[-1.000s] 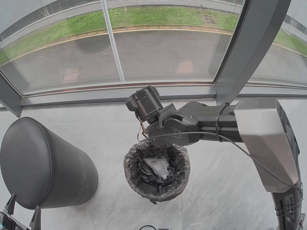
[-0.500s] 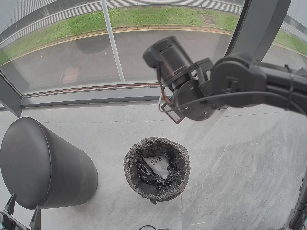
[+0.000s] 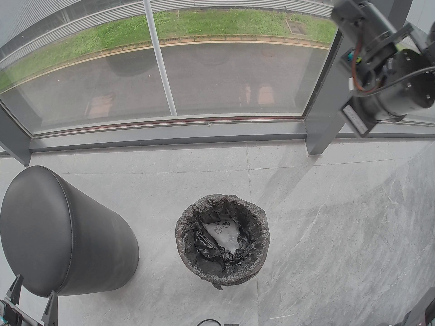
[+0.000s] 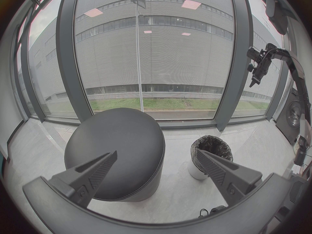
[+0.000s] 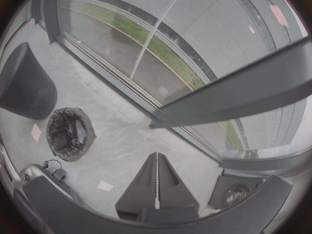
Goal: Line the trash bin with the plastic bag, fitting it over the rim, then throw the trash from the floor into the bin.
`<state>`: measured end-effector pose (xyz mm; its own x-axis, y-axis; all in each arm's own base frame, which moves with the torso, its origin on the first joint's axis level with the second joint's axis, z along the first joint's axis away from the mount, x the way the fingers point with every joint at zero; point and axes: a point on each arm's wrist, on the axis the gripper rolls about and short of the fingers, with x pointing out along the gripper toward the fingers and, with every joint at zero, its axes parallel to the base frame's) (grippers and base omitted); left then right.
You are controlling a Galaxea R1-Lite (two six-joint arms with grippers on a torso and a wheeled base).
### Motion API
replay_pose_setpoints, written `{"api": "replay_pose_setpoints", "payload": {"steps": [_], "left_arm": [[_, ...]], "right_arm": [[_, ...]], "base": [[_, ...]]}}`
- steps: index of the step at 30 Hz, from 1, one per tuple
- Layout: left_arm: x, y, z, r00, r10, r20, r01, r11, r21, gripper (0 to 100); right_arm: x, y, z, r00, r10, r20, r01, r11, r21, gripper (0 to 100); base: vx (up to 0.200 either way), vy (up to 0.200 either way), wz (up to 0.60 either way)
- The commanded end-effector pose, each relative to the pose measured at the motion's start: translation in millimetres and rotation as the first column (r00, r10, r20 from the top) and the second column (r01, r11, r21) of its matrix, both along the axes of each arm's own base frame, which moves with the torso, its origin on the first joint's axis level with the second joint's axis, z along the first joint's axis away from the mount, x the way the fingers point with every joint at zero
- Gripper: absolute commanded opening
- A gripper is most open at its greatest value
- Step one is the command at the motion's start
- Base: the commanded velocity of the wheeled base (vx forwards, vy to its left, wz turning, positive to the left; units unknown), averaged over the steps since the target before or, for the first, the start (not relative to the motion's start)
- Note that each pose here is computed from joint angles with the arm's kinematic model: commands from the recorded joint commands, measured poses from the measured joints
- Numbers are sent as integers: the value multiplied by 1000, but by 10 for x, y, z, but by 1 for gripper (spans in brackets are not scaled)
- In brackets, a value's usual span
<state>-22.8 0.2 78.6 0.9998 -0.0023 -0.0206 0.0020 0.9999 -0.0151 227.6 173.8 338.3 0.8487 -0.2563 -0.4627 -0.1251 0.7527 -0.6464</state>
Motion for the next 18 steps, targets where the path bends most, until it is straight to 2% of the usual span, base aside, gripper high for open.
{"api": "replay_pose_setpoints", "payload": {"steps": [1, 4, 6, 7, 8, 9, 10, 12, 14, 18], "left_arm": [[-3, 0, -35, 1000, 1, 4, -1, 1000, 0, 100], [-3, 0, -35, 1000, 1, 4, -1, 1000, 0, 100], [-3, 0, -35, 1000, 1, 4, -1, 1000, 0, 100], [-3, 0, -35, 1000, 1, 4, -1, 1000, 0, 100], [-3, 0, -35, 1000, 1, 4, -1, 1000, 0, 100], [-3, 0, -35, 1000, 1, 4, -1, 1000, 0, 100], [-3, 0, -35, 1000, 1, 4, -1, 1000, 0, 100], [-3, 0, -35, 1000, 1, 4, -1, 1000, 0, 100], [-3, 0, -35, 1000, 1, 4, -1, 1000, 0, 100], [-3, 0, -35, 1000, 1, 4, -1, 1000, 0, 100]], "right_arm": [[-404, -690, 383, 989, -131, 63, 127, 990, 66, 0], [-548, -913, 448, 981, -186, 61, 182, 981, 66, 0], [-638, -1120, 478, 964, -260, 52, 257, 965, 56, 0], [-641, -1134, 478, 963, -266, 50, 263, 963, 55, 0], [-740, -1375, 495, 928, -370, 33, 369, 929, 41, 0], [-772, -1428, 500, 919, -392, 30, 391, 920, 38, 0], [-868, -1558, 510, 894, -447, 18, 446, 894, 32, 0], [-1040, -1699, 538, 864, -503, 12, 503, 864, 28, 0], [-1165, -1772, 562, 853, -522, 11, 521, 853, 33, 0], [-1559, -1928, 635, 825, -564, 25, 559, 822, 107, 0]], "base": [[0, 0, 0], [0, 0, 0], [0, 0, 0], [0, 0, 0], [0, 0, 0], [0, 0, 0], [0, 0, 0], [0, 0, 0], [0, 0, 0], [0, 0, 0]]}}
